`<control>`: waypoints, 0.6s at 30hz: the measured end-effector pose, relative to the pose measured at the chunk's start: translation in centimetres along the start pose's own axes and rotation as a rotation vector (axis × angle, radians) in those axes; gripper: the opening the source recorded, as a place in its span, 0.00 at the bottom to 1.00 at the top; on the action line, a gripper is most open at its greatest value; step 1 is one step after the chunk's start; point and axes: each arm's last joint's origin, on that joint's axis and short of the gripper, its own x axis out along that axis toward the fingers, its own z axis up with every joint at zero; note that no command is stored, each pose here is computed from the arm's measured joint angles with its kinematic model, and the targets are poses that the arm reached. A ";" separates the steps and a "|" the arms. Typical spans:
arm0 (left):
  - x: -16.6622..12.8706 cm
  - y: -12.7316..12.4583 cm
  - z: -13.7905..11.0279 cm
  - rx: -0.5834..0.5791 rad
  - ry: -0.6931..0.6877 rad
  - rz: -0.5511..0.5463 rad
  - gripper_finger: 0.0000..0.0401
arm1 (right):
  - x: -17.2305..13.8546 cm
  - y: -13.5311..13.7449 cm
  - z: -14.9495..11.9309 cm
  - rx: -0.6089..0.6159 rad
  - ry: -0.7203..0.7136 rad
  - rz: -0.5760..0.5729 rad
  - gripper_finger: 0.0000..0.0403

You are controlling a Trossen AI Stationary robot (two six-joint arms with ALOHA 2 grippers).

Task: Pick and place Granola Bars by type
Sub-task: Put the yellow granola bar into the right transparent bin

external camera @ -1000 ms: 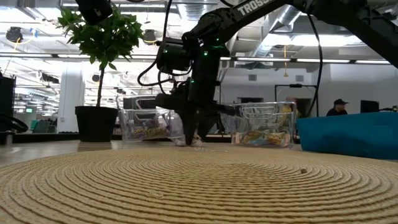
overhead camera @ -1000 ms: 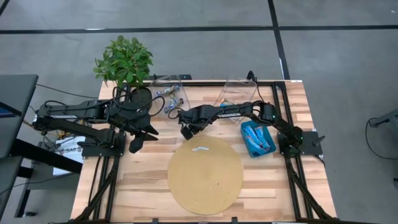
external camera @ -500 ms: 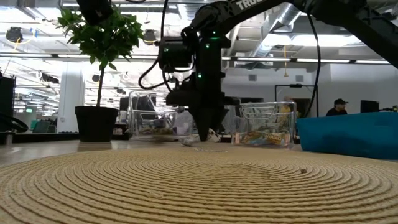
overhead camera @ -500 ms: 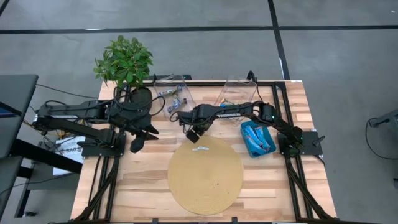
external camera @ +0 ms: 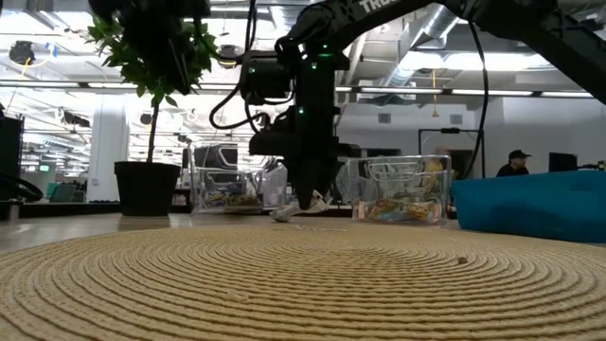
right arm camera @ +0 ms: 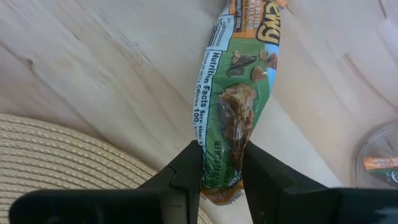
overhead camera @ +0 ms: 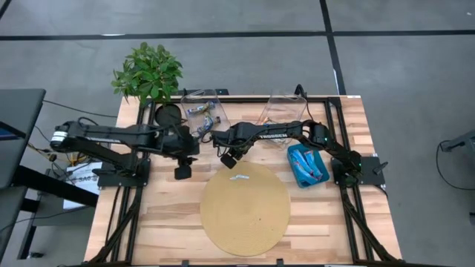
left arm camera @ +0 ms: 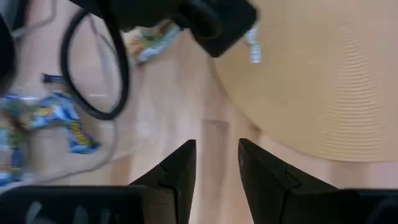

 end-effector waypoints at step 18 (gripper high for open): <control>3.6 0.8 0.7 0.089 0.116 0.171 0.14 | -0.3 1.0 -0.6 -0.023 -0.005 0.009 0.19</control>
